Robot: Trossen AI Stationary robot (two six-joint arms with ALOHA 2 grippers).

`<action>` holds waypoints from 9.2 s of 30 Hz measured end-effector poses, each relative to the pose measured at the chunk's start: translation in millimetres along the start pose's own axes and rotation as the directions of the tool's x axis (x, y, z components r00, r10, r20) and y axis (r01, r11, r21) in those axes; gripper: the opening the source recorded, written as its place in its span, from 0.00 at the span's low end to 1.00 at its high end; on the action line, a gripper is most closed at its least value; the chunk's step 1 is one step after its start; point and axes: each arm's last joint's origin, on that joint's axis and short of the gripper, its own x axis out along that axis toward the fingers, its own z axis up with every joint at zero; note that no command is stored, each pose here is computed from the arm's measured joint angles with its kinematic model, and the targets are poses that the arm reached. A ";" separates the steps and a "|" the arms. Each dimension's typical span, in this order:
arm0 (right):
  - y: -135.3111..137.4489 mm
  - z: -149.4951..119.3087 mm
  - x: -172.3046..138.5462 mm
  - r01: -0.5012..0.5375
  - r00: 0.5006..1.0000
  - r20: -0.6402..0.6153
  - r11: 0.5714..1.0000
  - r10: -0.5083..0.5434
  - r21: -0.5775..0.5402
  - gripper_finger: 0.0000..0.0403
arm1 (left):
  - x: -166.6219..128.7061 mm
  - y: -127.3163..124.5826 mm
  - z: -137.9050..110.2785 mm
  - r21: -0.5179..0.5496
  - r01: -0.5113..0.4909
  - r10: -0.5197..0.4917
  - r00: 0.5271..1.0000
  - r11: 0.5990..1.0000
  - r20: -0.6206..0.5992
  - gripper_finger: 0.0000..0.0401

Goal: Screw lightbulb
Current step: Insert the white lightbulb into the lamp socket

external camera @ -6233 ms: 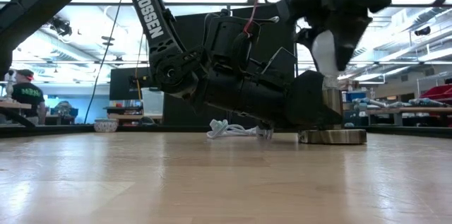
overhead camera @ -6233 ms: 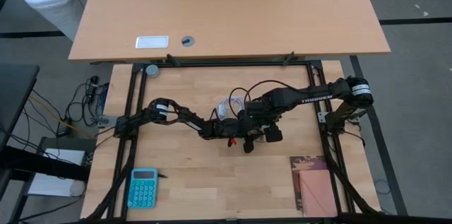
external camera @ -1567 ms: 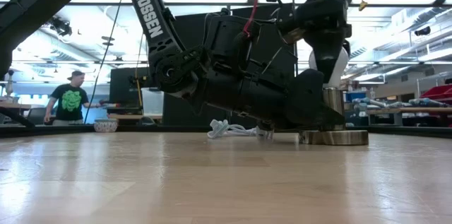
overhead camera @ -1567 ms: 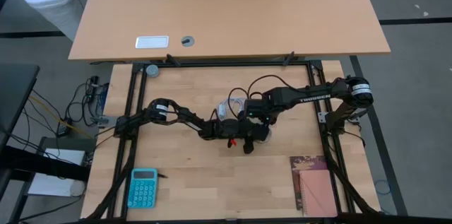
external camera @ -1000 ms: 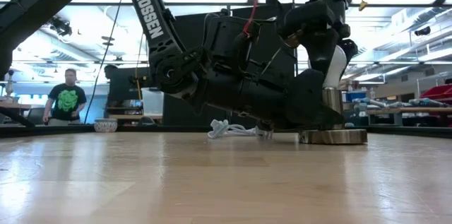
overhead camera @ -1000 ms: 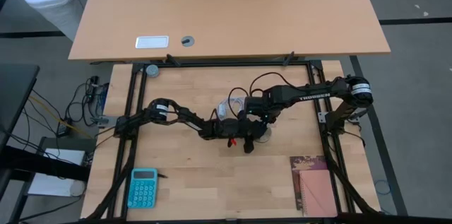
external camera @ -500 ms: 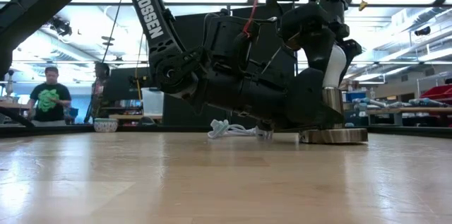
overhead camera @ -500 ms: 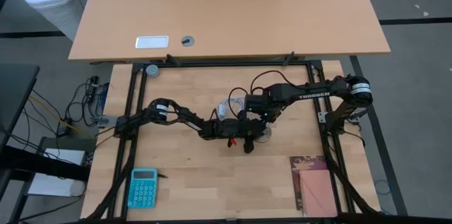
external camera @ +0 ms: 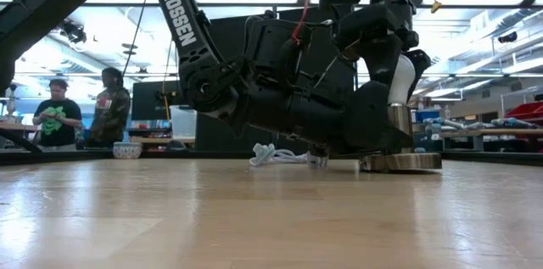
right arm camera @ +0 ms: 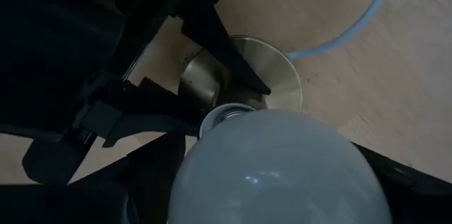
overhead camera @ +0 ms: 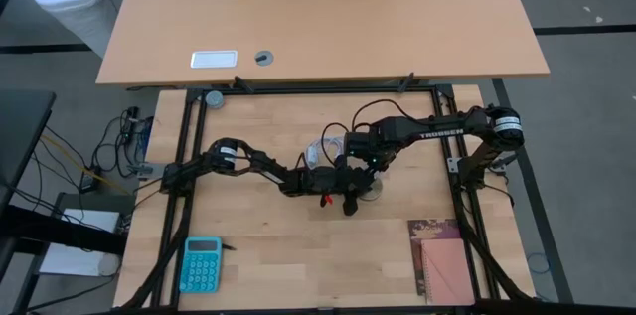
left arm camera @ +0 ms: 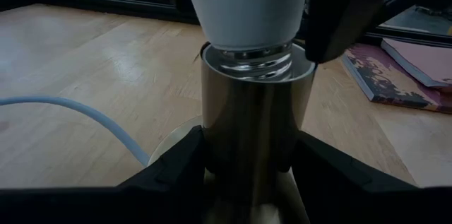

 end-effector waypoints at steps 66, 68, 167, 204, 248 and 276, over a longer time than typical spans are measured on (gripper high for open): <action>0.4 -10.0 -28.5 0.009 0.991 0.135 0.996 0.003 -0.085 0.77 | 0.0 0.0 -0.4 0.004 -0.001 0.001 1.000 1.000 -0.006 0.48; 3.3 -9.5 -33.0 -0.002 0.989 0.149 0.996 0.016 -0.093 0.77 | 0.0 -0.1 -0.4 0.005 -0.001 0.001 1.000 1.000 -0.006 0.48; -3.7 23.1 -2.4 -0.057 0.998 -0.030 0.817 0.048 -0.573 0.63 | -0.1 0.8 -2.2 0.018 -0.025 0.026 0.999 1.000 -0.027 0.48; 6.6 7.3 -1.1 0.000 0.998 -0.044 0.764 -0.037 -0.645 0.64 | 0.2 3.9 -2.8 0.011 -0.067 0.067 0.997 0.998 -0.026 0.48; 12.3 5.7 -0.3 0.182 0.979 0.112 0.978 -0.171 -0.097 0.72 | -4.5 -10.9 -3.8 -0.060 -0.249 0.251 0.968 0.967 0.027 0.48; 11.7 -4.4 -22.8 0.159 0.986 0.142 0.737 -0.086 -0.657 0.82 | -4.1 -10.2 -4.4 -0.046 -0.246 0.247 0.969 0.968 0.009 0.48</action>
